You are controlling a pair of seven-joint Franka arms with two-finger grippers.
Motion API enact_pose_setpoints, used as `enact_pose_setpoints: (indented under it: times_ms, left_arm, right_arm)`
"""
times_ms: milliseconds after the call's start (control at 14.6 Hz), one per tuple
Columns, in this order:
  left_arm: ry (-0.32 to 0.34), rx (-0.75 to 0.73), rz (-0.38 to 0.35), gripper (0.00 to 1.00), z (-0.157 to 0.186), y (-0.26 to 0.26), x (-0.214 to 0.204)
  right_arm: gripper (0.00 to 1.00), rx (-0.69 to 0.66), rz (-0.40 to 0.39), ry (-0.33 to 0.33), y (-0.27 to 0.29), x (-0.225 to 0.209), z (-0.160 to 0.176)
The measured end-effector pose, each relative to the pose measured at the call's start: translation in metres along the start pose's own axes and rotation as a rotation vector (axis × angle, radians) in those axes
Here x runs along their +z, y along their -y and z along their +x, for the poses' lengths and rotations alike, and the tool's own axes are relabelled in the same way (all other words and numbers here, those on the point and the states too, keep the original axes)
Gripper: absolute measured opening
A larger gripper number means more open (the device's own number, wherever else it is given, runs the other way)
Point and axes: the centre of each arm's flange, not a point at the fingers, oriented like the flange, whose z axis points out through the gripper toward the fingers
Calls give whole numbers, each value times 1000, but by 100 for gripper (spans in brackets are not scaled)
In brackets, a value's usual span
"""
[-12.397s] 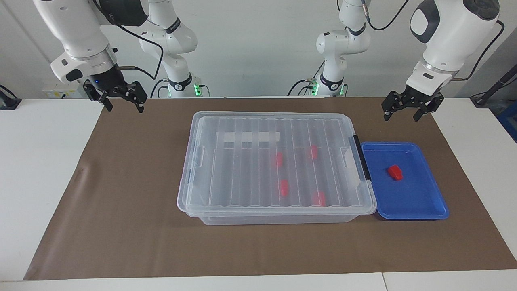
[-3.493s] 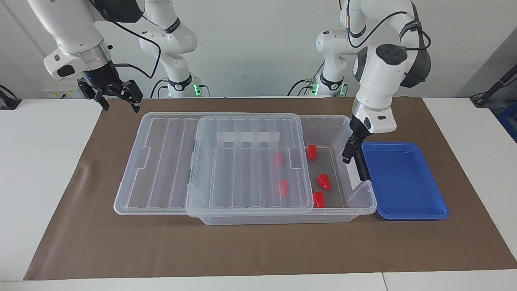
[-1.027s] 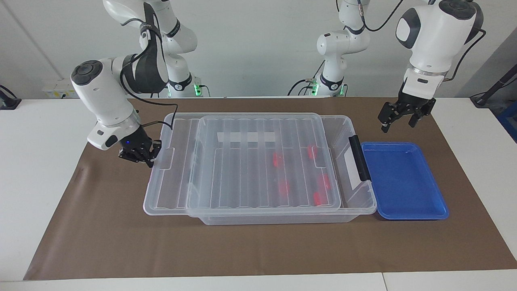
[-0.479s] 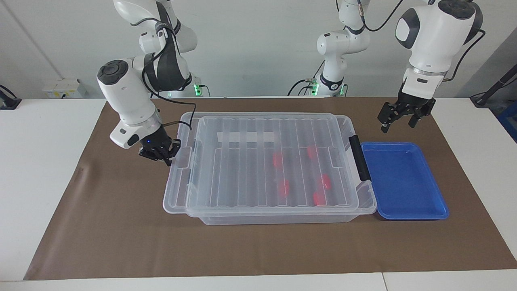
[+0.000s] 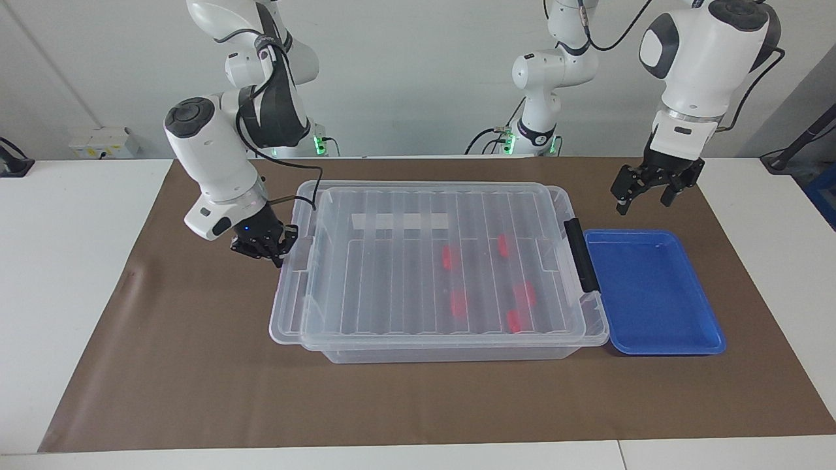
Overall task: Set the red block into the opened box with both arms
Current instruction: 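Slide the clear lid fully shut with the right gripper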
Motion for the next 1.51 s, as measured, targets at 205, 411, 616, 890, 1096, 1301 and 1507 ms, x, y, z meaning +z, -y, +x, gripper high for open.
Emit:
enact_pose_setpoints:
  times_ms: [205,411,616,890,1096,1301,1507]
  left_arm:
    - [0,2,-3,100,0,-1,0]
    - [0,-4,-5,100,1,3,0]
    - [0,-6,-5,100,1,4,0]
    - [0,-9,-4,100,1,6,0]
    - [0,-12,-4,100,1,8,0]
    - [0,-13,-4,100,1,8,0]
    - [0,-13,-4,100,2,8,0]
  right_arm:
    - [1,3,3,2,7,1,0]
    - [1,3,3,2,8,1,0]
    - [1,3,3,2,8,2,0]
    - [1,2,3,5,8,3,-1]
    - [1,14,3,6,8,4,-1]
    - [28,87,-8,1,2,1,0]
    - [58,76,-91,-37,-15,-21,1]
